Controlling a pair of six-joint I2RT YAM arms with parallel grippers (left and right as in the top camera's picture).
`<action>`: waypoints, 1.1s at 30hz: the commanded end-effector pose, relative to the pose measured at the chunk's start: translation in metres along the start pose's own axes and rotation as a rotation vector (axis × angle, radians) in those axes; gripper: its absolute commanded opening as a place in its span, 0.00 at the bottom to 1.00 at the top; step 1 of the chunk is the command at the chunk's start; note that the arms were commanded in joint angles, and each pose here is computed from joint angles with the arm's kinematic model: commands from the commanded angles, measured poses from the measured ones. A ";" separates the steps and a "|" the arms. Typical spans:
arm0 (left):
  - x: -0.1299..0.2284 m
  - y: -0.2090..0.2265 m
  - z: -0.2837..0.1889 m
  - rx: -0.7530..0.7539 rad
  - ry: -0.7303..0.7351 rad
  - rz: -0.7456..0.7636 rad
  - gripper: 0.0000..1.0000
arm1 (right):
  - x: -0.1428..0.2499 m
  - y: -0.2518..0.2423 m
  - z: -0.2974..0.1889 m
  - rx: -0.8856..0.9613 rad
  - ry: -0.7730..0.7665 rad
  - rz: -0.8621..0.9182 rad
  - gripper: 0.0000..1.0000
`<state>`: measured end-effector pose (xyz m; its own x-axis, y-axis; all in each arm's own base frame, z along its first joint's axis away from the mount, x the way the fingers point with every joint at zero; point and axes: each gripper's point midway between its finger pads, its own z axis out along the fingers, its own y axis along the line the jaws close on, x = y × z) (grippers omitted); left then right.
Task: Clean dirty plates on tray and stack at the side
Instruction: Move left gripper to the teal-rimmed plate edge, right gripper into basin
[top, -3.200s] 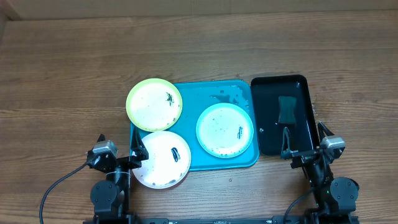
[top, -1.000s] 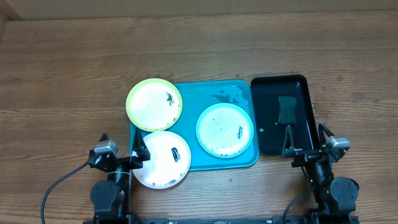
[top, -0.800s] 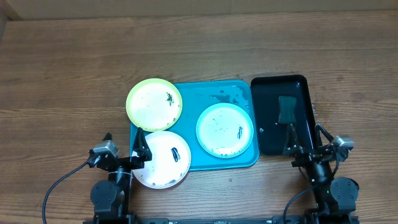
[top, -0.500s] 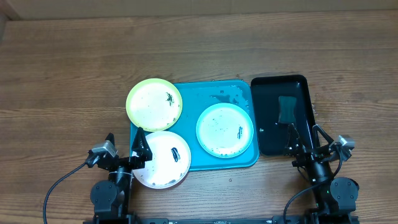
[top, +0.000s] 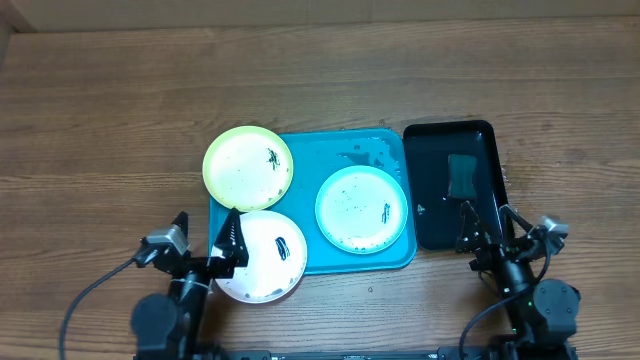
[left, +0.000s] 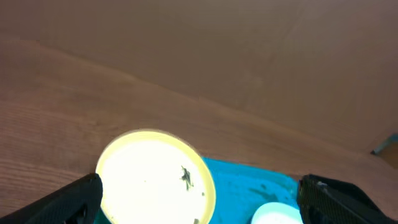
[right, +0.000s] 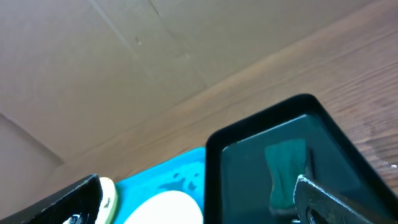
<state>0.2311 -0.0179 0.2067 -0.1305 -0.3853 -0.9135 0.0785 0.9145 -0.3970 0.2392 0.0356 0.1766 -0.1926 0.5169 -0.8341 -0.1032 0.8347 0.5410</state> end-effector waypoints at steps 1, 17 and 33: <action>-0.037 -0.022 -0.008 0.026 0.011 0.082 1.00 | -0.047 0.033 -0.010 -0.040 -0.051 -0.071 1.00; -0.042 -0.073 0.062 0.091 0.829 -0.201 0.92 | -0.052 0.026 0.044 0.361 0.747 -0.050 1.00; 0.120 -0.067 0.105 -0.127 1.260 0.043 0.33 | 0.025 -0.035 0.075 0.561 1.091 -0.008 0.79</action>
<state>0.3076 -0.1366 0.1369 -0.9823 -0.0546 -0.1793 0.0234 0.9133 -0.4065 0.2999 0.0365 0.1301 -0.9391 0.3095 -0.1492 0.2769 0.9389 0.2045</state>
